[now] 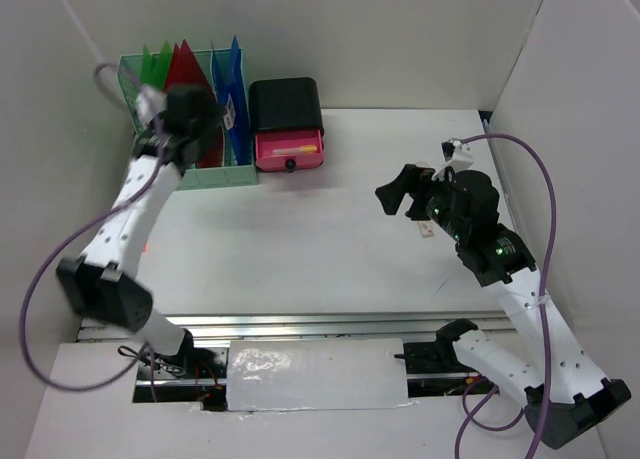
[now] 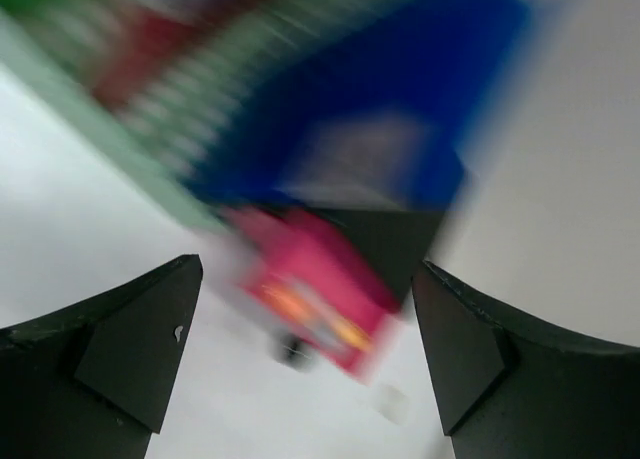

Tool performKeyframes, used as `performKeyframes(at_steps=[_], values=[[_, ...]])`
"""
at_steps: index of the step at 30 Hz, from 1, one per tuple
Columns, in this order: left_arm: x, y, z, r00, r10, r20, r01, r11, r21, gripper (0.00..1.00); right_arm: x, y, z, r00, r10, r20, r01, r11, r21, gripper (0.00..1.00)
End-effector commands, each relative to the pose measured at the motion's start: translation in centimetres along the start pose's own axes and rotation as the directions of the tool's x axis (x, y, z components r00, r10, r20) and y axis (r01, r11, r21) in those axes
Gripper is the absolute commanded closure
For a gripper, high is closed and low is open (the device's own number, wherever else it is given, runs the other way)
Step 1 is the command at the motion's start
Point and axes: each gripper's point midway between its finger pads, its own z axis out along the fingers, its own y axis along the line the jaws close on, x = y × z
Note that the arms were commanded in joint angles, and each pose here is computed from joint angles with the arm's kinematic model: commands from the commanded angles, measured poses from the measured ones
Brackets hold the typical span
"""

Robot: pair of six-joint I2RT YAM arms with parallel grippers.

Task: Organize the desk

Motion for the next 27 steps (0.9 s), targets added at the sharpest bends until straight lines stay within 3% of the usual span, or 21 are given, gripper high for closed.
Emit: performKeyframes(at_steps=[1,4,7,11,14,20,23,25,27], values=[[-0.2,19.8,0.0,0.974,0.137,-0.178,-0.19,0.926,-0.326,0.0,-0.8,3.2,-0.4,0.998,-0.065,-0.022,0.06,0.983,-0.174,0.0],[-4.1,28.4,-1.6,0.976,0.155,-0.155,-0.213,0.838,-0.502,0.01,0.1,5.0,-0.5,0.992,-0.102,-0.071,0.078,0.954,-0.288,0.0],[-6.2,33.2,-2.1,0.988,0.109,-0.114,-0.155,0.784,-0.601,0.01,-0.1,5.5,-1.1,0.991,-0.118,-0.056,0.094,0.942,-0.323,0.0],[-5.7,39.3,-1.8,0.987,-0.11,-0.116,-0.012,0.671,-0.742,0.01,-0.4,5.6,-1.9,0.991,-0.126,-0.037,0.107,0.937,-0.331,0.0],[-6.6,40.4,-1.0,0.982,-0.184,-0.051,0.073,0.61,-0.789,0.01,-0.3,5.8,-2.1,0.991,-0.127,-0.036,0.107,0.932,-0.345,0.0],[-8.1,39.6,2.3,0.971,-0.237,0.007,0.149,0.587,-0.795,0.0,0.0,6.5,-2.3,0.991,-0.124,-0.044,0.098,0.917,-0.387,0.0],[-9.0,40.0,3.3,0.981,-0.188,-0.051,0.066,0.566,-0.822,0.01,0.2,6.9,-2.5,0.991,-0.127,-0.048,0.096,0.906,-0.412,0.0],[-11.0,39.1,4.5,0.991,-0.071,-0.114,-0.045,0.621,-0.783,0.01,0.4,7.1,-2.5,0.99,-0.129,-0.055,0.093,0.899,-0.428,0.0],[-12.6,39.5,4.1,0.99,0.025,-0.139,-0.127,0.593,-0.795,0.01,0.5,7.6,-2.6,0.989,-0.134,-0.063,0.091,0.885,-0.457,0.0]])
